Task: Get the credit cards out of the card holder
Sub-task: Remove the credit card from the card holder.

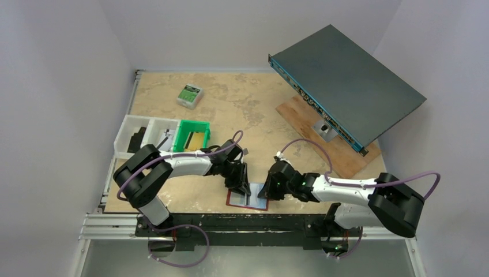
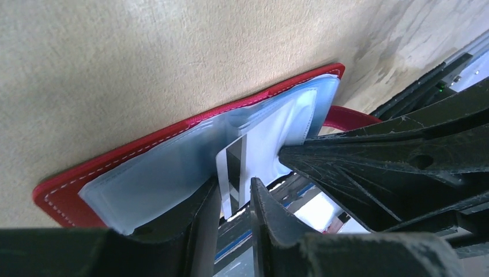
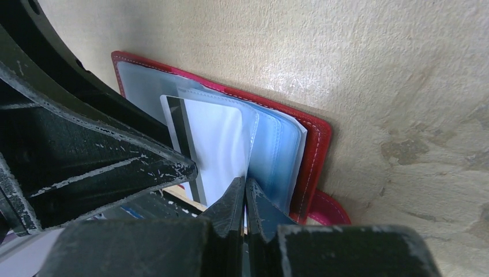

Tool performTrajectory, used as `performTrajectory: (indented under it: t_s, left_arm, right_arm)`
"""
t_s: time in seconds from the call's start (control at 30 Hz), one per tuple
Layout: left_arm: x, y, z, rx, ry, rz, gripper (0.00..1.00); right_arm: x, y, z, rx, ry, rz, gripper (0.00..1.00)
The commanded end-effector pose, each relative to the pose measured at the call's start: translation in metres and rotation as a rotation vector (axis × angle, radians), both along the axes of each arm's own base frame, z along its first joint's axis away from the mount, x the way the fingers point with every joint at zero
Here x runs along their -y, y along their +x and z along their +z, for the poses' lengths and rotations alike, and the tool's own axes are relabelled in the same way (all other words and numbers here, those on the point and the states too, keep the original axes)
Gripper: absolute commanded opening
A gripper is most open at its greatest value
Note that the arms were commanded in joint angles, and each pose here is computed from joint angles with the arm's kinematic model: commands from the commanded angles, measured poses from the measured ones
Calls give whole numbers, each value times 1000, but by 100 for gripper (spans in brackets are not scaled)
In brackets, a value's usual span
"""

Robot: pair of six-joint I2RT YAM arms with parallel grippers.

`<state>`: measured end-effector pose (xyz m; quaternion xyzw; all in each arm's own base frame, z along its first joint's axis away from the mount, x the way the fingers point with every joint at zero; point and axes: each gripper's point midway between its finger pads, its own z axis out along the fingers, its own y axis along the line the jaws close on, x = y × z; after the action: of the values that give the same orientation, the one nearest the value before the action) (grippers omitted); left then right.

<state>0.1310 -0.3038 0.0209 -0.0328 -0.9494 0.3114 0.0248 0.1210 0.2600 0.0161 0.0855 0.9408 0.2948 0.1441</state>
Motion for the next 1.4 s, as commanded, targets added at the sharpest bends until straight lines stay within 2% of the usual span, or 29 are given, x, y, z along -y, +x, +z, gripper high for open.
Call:
performTrajectory:
  t_s: [0.0, 0.2, 0.5, 1.03, 1.37]
  left_arm:
    - [7, -6, -9, -28, -42, 3, 25]
    - [6, -7, -4, -34, -60, 21, 20]
    - [2, -8, 7, -22, -74, 25, 0]
    - [-38, 2, 16, 24, -8, 45, 0]
    - [-60, 7, 41, 114, 45, 38, 0]
  right_arm:
    - [10, 6, -12, 19, -93, 8, 0]
    - [11, 4, -17, 6, -106, 9, 0]
    - [22, 3, -21, 1, -135, -20, 0]
    - [34, 3, -24, 2, -172, -59, 0]
    - [26, 11, -3, 48, -140, -42, 2]
